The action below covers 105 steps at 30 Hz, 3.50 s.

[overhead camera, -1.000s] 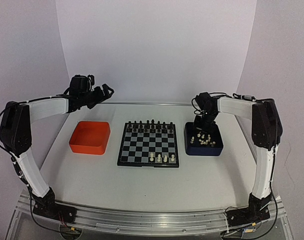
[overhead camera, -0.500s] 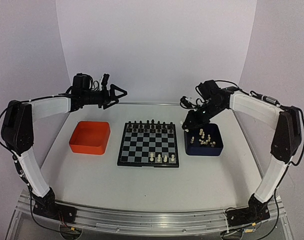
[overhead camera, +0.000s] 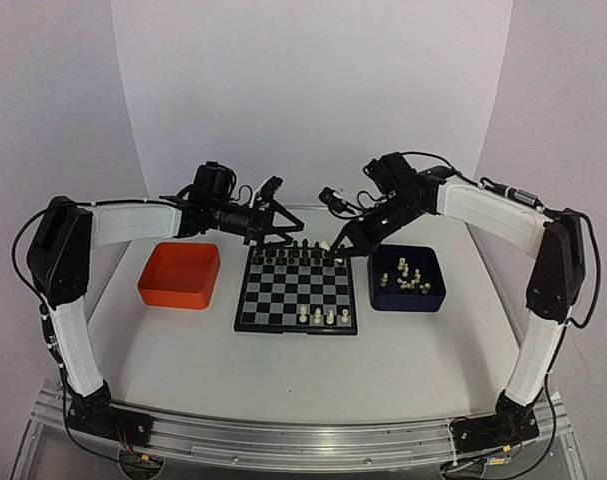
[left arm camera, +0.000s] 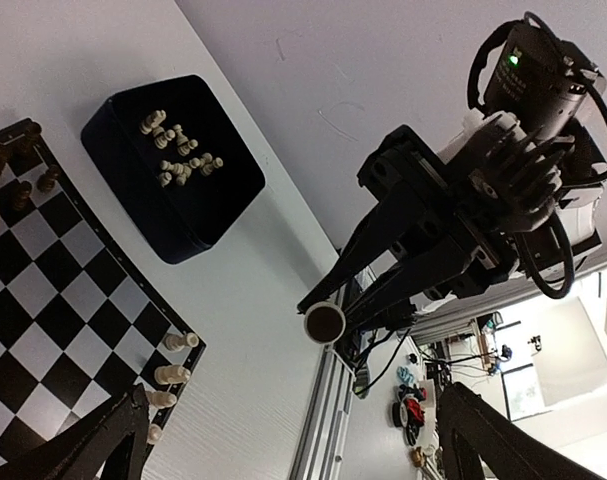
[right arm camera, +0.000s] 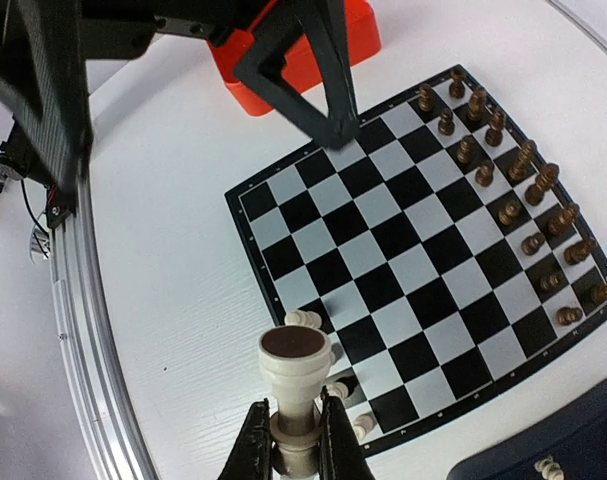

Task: Set up the chess pieces on the board
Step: Place the chess piece on the chessboard.

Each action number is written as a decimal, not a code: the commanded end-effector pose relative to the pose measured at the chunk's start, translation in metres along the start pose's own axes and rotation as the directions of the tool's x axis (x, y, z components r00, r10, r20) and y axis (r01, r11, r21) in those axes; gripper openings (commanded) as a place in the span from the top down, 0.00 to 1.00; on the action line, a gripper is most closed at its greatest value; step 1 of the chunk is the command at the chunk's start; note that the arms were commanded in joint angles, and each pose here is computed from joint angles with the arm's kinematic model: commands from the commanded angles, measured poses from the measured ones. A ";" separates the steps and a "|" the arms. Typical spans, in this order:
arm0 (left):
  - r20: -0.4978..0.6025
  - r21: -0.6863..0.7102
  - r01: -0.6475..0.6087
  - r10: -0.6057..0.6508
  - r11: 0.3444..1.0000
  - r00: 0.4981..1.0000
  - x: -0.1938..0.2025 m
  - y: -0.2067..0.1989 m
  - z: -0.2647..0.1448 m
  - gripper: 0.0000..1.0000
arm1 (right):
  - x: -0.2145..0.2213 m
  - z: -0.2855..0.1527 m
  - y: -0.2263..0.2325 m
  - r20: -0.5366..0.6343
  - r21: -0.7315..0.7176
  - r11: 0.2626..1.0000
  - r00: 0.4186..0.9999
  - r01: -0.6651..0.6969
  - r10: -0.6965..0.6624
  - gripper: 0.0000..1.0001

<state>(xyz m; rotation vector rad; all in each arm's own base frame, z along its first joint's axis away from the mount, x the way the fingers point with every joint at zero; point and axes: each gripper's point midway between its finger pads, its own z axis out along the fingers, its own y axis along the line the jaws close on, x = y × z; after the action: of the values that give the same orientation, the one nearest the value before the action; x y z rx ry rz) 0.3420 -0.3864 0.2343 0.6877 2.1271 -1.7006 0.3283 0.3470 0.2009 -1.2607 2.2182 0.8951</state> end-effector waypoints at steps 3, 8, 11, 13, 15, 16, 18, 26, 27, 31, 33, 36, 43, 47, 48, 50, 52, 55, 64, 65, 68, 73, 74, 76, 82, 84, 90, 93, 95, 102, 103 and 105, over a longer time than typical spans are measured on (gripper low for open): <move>-0.068 0.093 0.000 0.006 0.996 0.998 0.004 -0.021 0.014 0.06 | -0.025 0.014 0.022 0.036 -0.069 0.991 0.993 0.110 -0.108 1.00; -0.081 0.091 0.041 -0.034 0.995 0.996 0.009 -0.014 0.018 0.17 | -0.029 0.017 0.024 0.044 -0.071 0.989 0.991 0.132 -0.129 1.00; -0.094 0.102 0.050 -0.041 0.994 0.995 0.011 -0.014 0.022 0.28 | -0.031 0.018 0.024 0.049 -0.071 0.988 0.990 0.139 -0.136 1.00; -0.105 0.105 0.067 -0.056 0.992 0.993 0.013 -0.012 0.023 0.36 | -0.033 0.019 0.022 0.053 -0.064 0.987 0.989 0.144 -0.141 1.00; -0.119 0.113 0.082 -0.069 0.990 0.991 0.015 -0.010 0.024 0.42 | -0.034 0.020 0.020 0.052 -0.051 0.988 0.988 0.148 -0.145 1.00; -0.124 0.117 0.088 -0.073 0.989 0.990 0.016 -0.010 0.025 0.44 | -0.034 0.020 0.018 0.052 -0.046 0.988 0.988 0.148 -0.146 1.00; -0.133 0.125 0.093 -0.076 0.988 0.988 0.017 -0.010 0.026 0.49 | -0.034 0.021 0.017 0.052 -0.043 0.988 0.988 0.149 -0.146 1.00; -0.149 0.144 0.102 -0.080 0.984 0.986 0.017 -0.010 0.029 0.94 | -0.034 0.023 0.014 0.052 -0.028 0.987 0.986 0.160 -0.159 1.00; -0.154 0.149 0.106 -0.083 0.983 0.985 0.017 -0.011 0.029 0.99 | -0.035 0.024 0.012 0.053 -0.022 0.987 0.986 0.161 -0.159 1.00; -0.158 0.152 0.113 -0.088 0.982 0.984 0.017 -0.011 0.029 1.00 | -0.037 0.024 0.008 0.056 0.001 0.987 0.986 0.159 -0.159 1.00; -0.154 0.151 0.108 -0.085 0.983 0.984 0.016 -0.012 0.029 1.00 | -0.038 0.024 0.006 0.059 0.011 0.987 0.986 0.158 -0.159 1.00; -0.148 0.150 0.099 -0.077 0.984 0.986 0.014 -0.014 0.028 1.00 | -0.040 0.023 0.004 0.062 0.028 0.989 0.987 0.144 -0.145 0.98; -0.076 0.098 0.067 -0.059 0.993 0.995 -0.004 -0.009 0.019 1.00 | -0.043 0.015 0.011 0.091 0.018 0.994 0.990 0.106 -0.107 0.44; 0.065 0.046 0.007 -0.010 0.999 0.998 -0.026 -0.010 -0.001 1.00 | -0.054 -0.001 0.015 0.173 0.045 0.998 0.984 0.035 -0.042 0.15; 0.107 0.030 -0.008 0.005 1.000 0.994 -0.031 -0.011 -0.008 1.00 | -0.057 -0.006 0.016 0.202 0.048 0.999 0.979 0.006 -0.016 0.15; 0.189 -0.004 -0.023 0.024 1.000 0.982 -0.037 -0.013 -0.024 1.00 | -0.064 -0.016 0.021 0.271 0.037 0.999 0.962 -0.038 0.027 0.14; 0.269 -0.023 -0.044 0.049 0.999 0.962 -0.042 -0.015 -0.039 1.00 | -0.064 -0.020 0.025 0.326 -0.010 0.992 0.937 -0.124 0.121 0.13; 0.343 -0.015 -0.078 0.078 0.997 0.936 -0.042 -0.026 -0.054 1.00 | -0.073 -0.026 0.026 0.413 -0.105 0.968 0.875 -0.228 0.251 0.12; 0.455 -0.031 -0.162 0.158 0.986 0.877 -0.040 -0.053 -0.079 1.00 | -0.099 -0.031 0.037 0.396 -0.427 0.811 0.724 -0.400 0.565 0.16; 0.461 -0.030 -0.166 0.161 0.986 0.873 -0.040 -0.055 -0.080 1.00 | -0.103 -0.031 0.037 0.388 -0.453 0.794 0.713 -0.404 0.584 0.17; 0.472 -0.017 -0.175 0.162 0.984 0.867 -0.039 -0.059 -0.082 1.00 | -0.115 -0.031 0.039 0.382 -0.522 0.755 0.683 -0.396 0.623 0.18; 0.478 0.004 -0.190 0.165 0.982 0.863 -0.040 -0.064 -0.081 1.00 | -0.129 -0.021 0.038 0.342 -0.582 0.707 0.669 -0.401 0.660 0.23; 0.476 0.006 -0.194 0.168 0.981 0.863 -0.040 -0.064 -0.080 1.00 | -0.130 -0.019 0.036 0.334 -0.588 0.699 0.665 -0.407 0.668 0.24; 0.472 0.011 -0.196 0.167 0.981 0.866 -0.040 -0.065 -0.079 1.00 | -0.133 -0.015 0.035 0.322 -0.601 0.686 0.661 -0.410 0.677 0.26; 0.470 0.014 -0.200 0.170 0.980 0.866 -0.038 -0.065 -0.077 1.00 | -0.145 -0.008 0.033 0.288 -0.653 0.635 0.641 -0.412 0.711 0.40; 0.468 0.010 -0.193 0.166 0.981 0.868 -0.038 -0.063 -0.076 1.00 | -0.151 -0.010 0.036 0.283 -0.677 0.621 0.639 -0.394 0.715 0.43; 0.473 0.007 -0.190 0.164 0.982 0.866 -0.038 -0.060 -0.075 1.00 | -0.156 -0.012 0.042 0.266 -0.702 0.600 0.640 -0.385 0.721 0.53; 0.473 -0.002 -0.176 0.156 0.984 0.867 -0.039 -0.055 -0.073 1.00 | -0.156 -0.014 0.047 0.261 -0.706 0.601 0.650 -0.376 0.713 0.57; 0.466 0.000 -0.177 0.157 0.984 0.871 -0.039 -0.053 -0.071 1.00 | -0.155 -0.014 0.048 0.261 -0.705 0.601 0.652 -0.375 0.712 0.59; 0.469 -0.006 -0.161 0.145 0.987 0.871 -0.040 -0.047 -0.069 1.00 | -0.157 -0.017 0.052 0.255 -0.712 0.599 0.660 -0.367 0.707 0.74; 0.468 -0.006 -0.160 0.144 0.987 0.872 -0.040 -0.047 -0.069 1.00 | -0.157 -0.018 0.053 0.260 -0.711 0.602 0.660 -0.363 0.705 0.77; 0.466 -0.007 -0.157 0.142 0.988 0.873 -0.039 -0.046 -0.069 1.00 | -0.157 -0.020 0.053 0.269 -0.709 0.608 0.660 -0.357 0.701 0.85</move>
<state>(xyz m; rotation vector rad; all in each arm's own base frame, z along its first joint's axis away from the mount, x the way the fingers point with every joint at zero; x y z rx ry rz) 0.3470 -0.3315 0.3096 0.3961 1.6751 -1.6256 0.3704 0.4429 0.2974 -0.2305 2.0160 2.0209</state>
